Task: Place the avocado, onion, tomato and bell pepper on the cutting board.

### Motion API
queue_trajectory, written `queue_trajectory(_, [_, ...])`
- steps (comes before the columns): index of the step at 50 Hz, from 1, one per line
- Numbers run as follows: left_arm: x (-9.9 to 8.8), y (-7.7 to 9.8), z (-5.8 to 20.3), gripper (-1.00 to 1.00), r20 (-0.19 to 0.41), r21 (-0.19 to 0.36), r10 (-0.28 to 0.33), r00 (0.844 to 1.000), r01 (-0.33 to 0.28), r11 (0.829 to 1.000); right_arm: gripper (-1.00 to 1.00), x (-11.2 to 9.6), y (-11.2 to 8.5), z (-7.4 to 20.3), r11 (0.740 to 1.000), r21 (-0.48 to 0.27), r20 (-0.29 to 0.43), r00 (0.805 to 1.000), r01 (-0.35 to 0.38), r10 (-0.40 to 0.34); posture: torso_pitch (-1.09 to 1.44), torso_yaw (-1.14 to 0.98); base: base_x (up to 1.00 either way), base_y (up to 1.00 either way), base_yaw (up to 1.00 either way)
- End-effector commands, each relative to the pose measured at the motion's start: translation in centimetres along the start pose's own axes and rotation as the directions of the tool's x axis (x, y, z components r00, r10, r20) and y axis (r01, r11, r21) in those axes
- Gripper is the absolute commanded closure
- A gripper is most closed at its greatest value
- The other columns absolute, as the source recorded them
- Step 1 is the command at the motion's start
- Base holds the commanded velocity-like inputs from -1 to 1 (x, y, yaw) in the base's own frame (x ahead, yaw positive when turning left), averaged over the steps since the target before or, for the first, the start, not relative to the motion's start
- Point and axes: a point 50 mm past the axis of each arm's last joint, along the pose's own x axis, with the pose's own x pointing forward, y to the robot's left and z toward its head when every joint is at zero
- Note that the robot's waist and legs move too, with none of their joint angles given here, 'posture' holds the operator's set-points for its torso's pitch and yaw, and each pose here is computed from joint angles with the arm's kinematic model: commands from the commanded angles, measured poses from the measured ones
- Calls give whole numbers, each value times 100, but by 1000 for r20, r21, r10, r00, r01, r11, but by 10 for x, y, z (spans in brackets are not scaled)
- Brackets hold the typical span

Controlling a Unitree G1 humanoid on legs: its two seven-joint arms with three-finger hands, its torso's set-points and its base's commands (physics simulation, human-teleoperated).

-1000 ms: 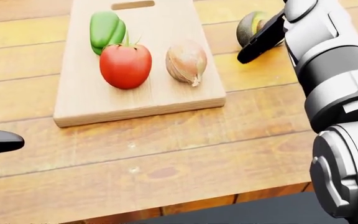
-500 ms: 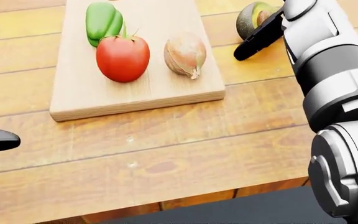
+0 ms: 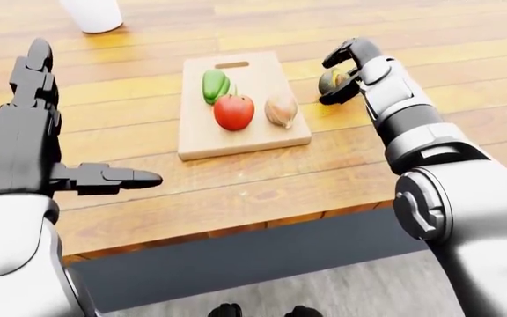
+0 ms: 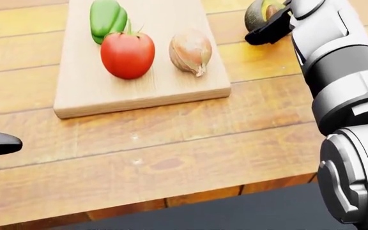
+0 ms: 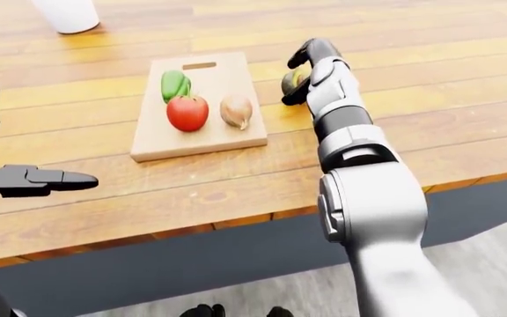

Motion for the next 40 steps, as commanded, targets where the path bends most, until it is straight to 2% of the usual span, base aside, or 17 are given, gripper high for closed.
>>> queue_trajectory(1, [-3, 7, 10, -100, 62, 18, 38, 997, -39, 999, 7, -3, -10, 13, 1000, 10, 40, 999, 20, -20, 34, 0, 0, 0, 0])
queue_trajectory(13, [-3, 5, 9, -100, 62, 22, 38, 997, -39, 999, 35, -4, -15, 17, 1000, 7, 57, 998, 27, -28, 34, 0, 0, 0, 0])
queue_trajectory(40, [-4, 9, 10, -100, 62, 28, 43, 997, -45, 999, 48, -19, -35, 67, 999, -17, 184, 982, 38, -34, 34, 0, 0, 0, 0])
